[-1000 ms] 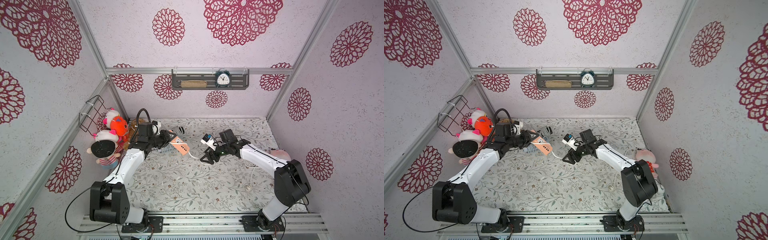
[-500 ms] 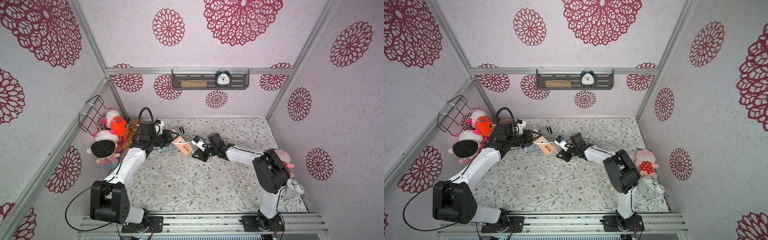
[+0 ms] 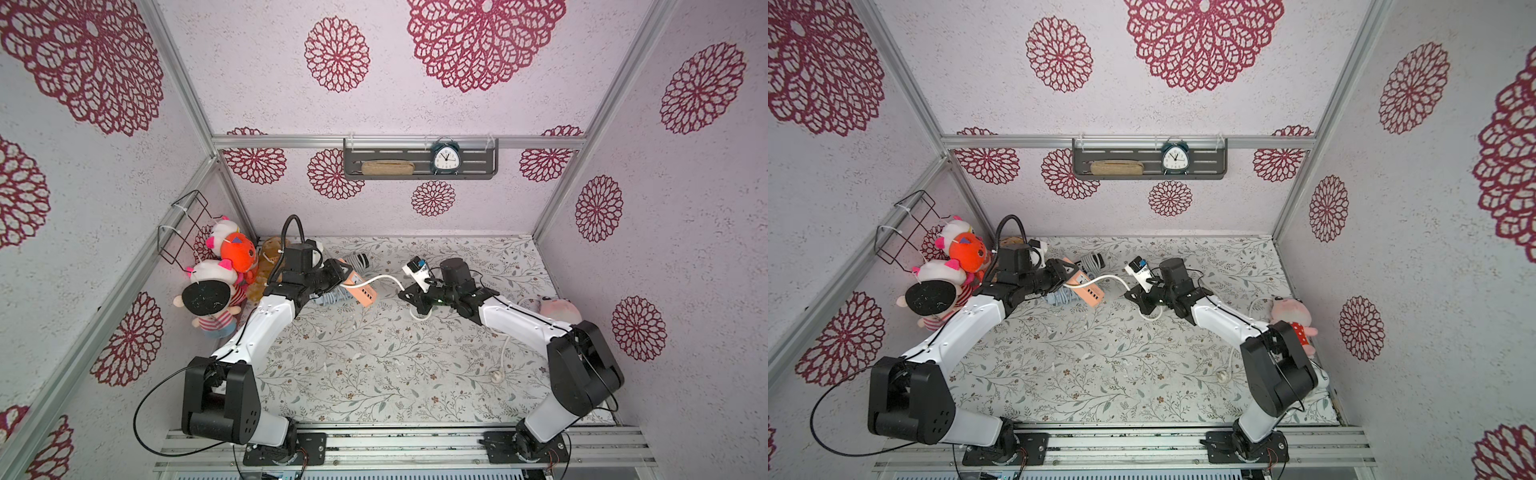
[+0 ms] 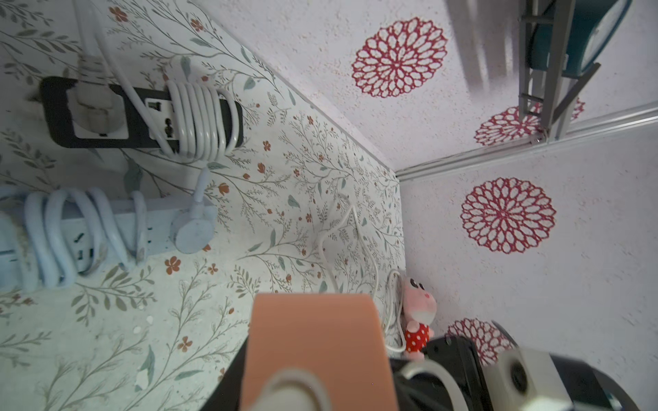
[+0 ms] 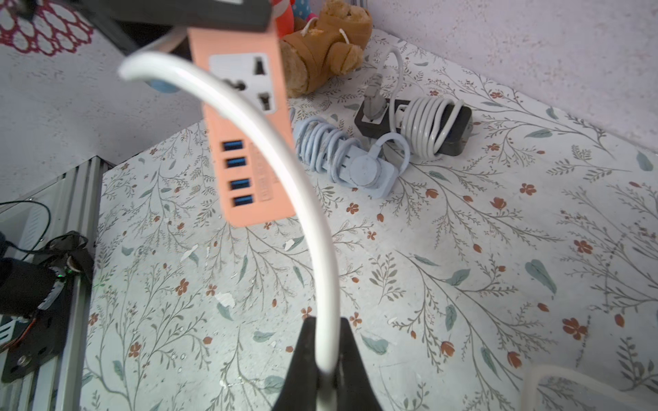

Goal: Unwrap the cord wrapped around the power strip
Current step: Unwrap the power cord from the power strip.

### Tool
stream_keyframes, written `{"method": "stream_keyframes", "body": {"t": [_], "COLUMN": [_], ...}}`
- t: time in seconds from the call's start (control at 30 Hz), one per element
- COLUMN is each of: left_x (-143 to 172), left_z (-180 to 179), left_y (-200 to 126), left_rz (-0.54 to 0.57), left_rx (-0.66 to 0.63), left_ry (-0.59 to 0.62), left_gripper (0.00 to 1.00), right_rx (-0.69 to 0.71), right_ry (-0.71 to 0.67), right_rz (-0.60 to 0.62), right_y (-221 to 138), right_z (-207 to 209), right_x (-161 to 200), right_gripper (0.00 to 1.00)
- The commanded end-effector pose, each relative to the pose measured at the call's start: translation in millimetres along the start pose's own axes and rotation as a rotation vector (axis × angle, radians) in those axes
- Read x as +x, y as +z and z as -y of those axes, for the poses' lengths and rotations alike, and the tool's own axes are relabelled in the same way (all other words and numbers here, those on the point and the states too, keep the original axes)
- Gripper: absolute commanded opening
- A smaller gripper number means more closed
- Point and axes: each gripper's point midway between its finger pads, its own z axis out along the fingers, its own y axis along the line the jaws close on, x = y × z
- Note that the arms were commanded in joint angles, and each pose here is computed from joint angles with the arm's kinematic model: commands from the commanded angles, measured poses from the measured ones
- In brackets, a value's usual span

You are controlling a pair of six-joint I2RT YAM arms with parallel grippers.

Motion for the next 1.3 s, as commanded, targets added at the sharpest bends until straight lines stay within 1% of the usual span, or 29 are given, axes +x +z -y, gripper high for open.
{"method": "stream_keyframes", "body": {"t": [0.0,0.1,0.17,0.23,0.33,0.4,0.5,0.57,0.6,0.63,0.67,0.7,0.73,0.8,0.83,0.9,1.0,1.1,1.17,1.27], "left_x": [-32,-52,-59,-64,-66,-67,-70,-72,-69,-67,-63,-59,-55,-47,-43,-37,-27,-14,-5,8], "left_z": [0,19,31,47,60,61,49,43,45,48,54,61,66,74,76,79,86,95,100,104], "left_y": [5,5,6,8,5,-3,-23,-34,-35,-36,-34,-33,-31,-25,-21,-15,-4,6,10,14], "left_rz": [0.179,0.275,0.295,0.294,0.282,0.275,0.290,0.296,0.276,0.254,0.221,0.195,0.170,0.114,0.089,0.054,0.003,-0.059,-0.101,-0.154], "left_rx": [-0.006,0.098,0.162,0.259,0.360,0.398,0.408,0.390,0.379,0.368,0.360,0.356,0.358,0.356,0.349,0.346,0.364,0.384,0.382,0.366], "left_ry": [-0.019,-0.072,-0.102,-0.137,-0.182,-0.204,-0.229,-0.219,-0.196,-0.174,-0.145,-0.117,-0.094,-0.055,-0.040,-0.016,0.006,0.034,0.059,0.100], "left_gripper": [0.00,0.00,0.00,0.00,0.00,0.00,0.00,0.00,0.00,0.00,0.00,0.00,0.00,0.00,0.00,0.00,0.00,0.00,0.00,0.00], "right_rx": [-0.055,-0.078,-0.070,-0.017,0.096,0.152,0.199,0.171,0.130,0.095,0.052,0.017,0.004,0.027,0.060,0.107,0.141,0.148,0.159,0.157], "right_ry": [-0.034,-0.002,0.027,0.064,0.090,0.113,0.143,0.130,0.126,0.124,0.119,0.101,0.077,0.012,-0.023,-0.059,-0.050,-0.049,-0.057,-0.061], "right_rz": [-0.012,-0.043,-0.066,-0.081,-0.113,-0.117,-0.122,-0.147,-0.153,-0.156,-0.172,-0.193,-0.207,-0.235,-0.238,-0.244,-0.159,-0.075,-0.053,-0.043], "right_y": [-10,0,9,18,29,30,24,25,26,26,25,22,17,0,-9,-25,-39,-41,-40,-32], "right_z": [-28,-40,-40,-29,-3,14,33,30,23,17,10,2,-2,-4,-2,-1,-3,-4,0,5], "right_x": [9,36,52,67,87,95,107,111,109,105,102,99,94,85,77,62,23,-9,-24,-36], "right_gripper": [0.00,0.00,0.00,0.00,0.00,0.00,0.00,0.00,0.00,0.05,0.29,0.55,0.69,0.87,0.92,0.97,0.99,0.99,0.99,0.99]}}
